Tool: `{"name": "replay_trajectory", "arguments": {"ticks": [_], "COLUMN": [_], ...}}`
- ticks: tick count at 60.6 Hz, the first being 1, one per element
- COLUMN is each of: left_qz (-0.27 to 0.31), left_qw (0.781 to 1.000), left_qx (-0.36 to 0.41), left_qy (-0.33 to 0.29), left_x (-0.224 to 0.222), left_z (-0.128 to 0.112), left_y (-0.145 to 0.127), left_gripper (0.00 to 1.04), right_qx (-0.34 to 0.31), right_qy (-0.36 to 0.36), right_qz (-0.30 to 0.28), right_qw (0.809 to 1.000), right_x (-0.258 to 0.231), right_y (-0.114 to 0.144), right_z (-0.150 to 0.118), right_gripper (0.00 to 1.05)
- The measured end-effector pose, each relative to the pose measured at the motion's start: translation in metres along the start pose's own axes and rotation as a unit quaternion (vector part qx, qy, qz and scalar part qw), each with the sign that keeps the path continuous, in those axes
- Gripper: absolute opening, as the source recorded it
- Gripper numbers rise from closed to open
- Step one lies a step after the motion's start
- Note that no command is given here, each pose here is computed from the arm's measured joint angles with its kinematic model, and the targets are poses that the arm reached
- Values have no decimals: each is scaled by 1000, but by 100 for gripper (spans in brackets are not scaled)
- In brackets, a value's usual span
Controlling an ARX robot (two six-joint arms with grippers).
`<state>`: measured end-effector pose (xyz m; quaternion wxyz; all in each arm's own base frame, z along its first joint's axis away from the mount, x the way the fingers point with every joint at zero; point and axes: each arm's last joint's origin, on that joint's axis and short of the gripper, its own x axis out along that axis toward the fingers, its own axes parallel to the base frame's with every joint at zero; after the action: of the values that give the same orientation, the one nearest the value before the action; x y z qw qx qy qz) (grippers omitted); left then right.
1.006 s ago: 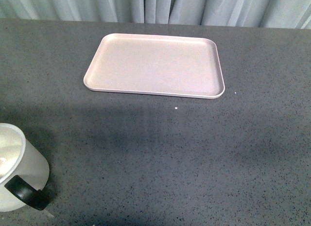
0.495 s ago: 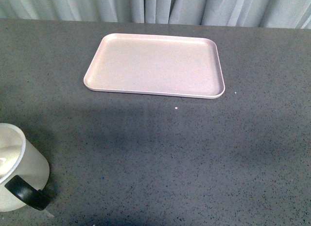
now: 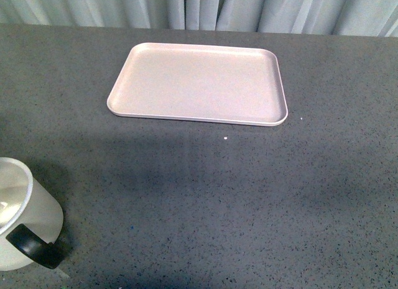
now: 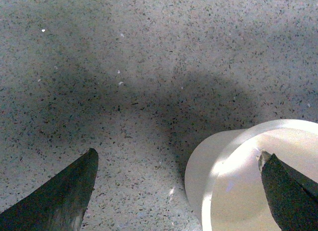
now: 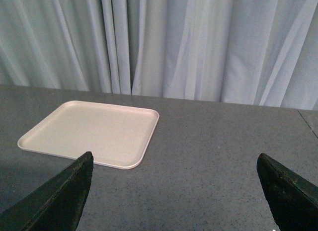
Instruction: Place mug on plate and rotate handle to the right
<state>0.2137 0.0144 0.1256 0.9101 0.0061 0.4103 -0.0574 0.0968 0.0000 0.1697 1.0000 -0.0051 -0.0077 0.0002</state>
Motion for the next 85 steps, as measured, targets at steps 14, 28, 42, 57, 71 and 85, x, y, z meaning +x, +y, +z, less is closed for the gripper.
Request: {"name": "replay_trajectory", "arguments": {"ticks": [14, 28, 42, 57, 71, 85], "left_qz": [-4, -10, -24, -39, -58, -69], "left_qw": [999, 996, 991, 987, 986, 985], "left_qx": [36, 79, 122, 143, 144, 148], "left_qy": [15, 34, 52, 57, 66, 46], "left_x": [2, 7, 12, 13, 10, 7], "left_z": [6, 13, 16, 20, 19, 50], "left_y": [1, -2, -8, -13, -20, -34], "left_gripper": [95, 63, 27, 2, 2, 2], "right_qx": [0, 0, 0, 0, 0, 0], "right_qy": [0, 0, 0, 0, 0, 0], "right_qz": [0, 0, 0, 0, 0, 0], "right_qw": [1000, 1000, 1000, 1000, 1000, 1000], "right_x": [0, 0, 0, 0, 0, 0], "right_y": [0, 0, 0, 0, 0, 0], "right_z": [0, 0, 0, 0, 0, 0], "right_gripper": [96, 96, 96, 96, 96, 96]}}
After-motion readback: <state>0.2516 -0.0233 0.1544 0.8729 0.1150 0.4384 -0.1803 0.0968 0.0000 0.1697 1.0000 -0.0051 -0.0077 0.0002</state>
